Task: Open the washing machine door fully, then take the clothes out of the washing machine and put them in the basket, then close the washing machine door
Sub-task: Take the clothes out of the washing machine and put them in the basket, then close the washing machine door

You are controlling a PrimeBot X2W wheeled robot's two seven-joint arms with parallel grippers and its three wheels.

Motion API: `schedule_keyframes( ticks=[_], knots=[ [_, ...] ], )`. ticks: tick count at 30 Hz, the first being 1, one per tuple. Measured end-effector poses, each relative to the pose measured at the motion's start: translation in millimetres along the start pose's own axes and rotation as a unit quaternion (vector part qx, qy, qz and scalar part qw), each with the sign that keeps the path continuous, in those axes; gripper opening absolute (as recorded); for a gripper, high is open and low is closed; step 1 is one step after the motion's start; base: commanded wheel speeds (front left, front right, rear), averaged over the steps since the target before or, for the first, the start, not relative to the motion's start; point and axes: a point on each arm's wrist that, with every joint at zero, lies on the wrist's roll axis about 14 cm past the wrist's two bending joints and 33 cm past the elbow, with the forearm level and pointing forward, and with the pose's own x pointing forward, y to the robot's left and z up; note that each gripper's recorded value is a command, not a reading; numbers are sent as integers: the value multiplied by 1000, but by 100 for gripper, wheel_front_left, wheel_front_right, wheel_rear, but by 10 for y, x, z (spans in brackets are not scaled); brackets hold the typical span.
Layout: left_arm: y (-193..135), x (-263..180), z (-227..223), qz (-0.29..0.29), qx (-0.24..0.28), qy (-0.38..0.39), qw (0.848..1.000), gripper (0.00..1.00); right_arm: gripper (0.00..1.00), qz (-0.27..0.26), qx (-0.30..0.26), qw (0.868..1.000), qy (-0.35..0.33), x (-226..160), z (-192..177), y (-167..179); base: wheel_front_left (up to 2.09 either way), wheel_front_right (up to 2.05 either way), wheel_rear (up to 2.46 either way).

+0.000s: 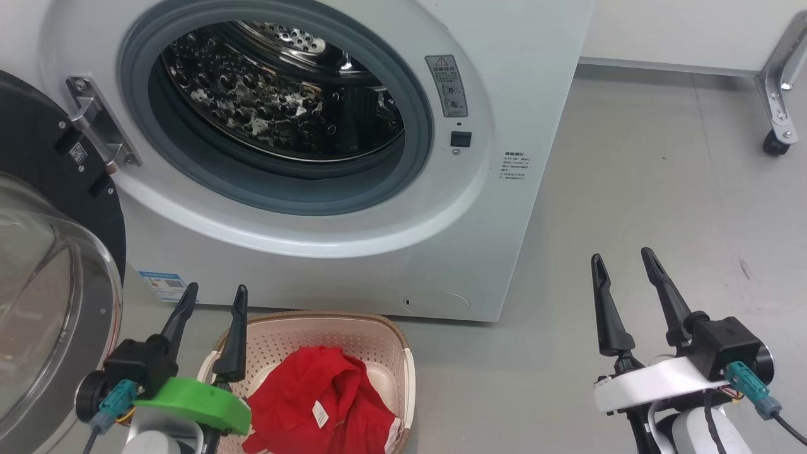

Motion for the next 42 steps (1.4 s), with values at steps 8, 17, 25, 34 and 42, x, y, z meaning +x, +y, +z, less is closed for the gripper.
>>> schedule_keyframes(
  ticks=[8,17,25,34,42],
  knots=[
    [-47,-29,9,-6,-1,-3,1000,100,100,-2,0,1000,-5,-13,32,-16,0,0,0],
    [-96,-27,45,-14,2,-9,1000,100,100,-6,0,1000,-7,-32,47,-36,0,0,0],
    [-115,-60,24,-15,2,-7,1000,100,100,-9,0,1000,-6,-40,45,-51,0,0,0],
    [-139,-69,44,-17,0,-11,1000,100,100,-7,1,1000,-9,-46,60,-42,0,0,0],
    [-157,-60,76,-18,-1,-17,1000,100,100,-10,2,1000,-4,-78,31,-53,-2,2,0]
  ],
)
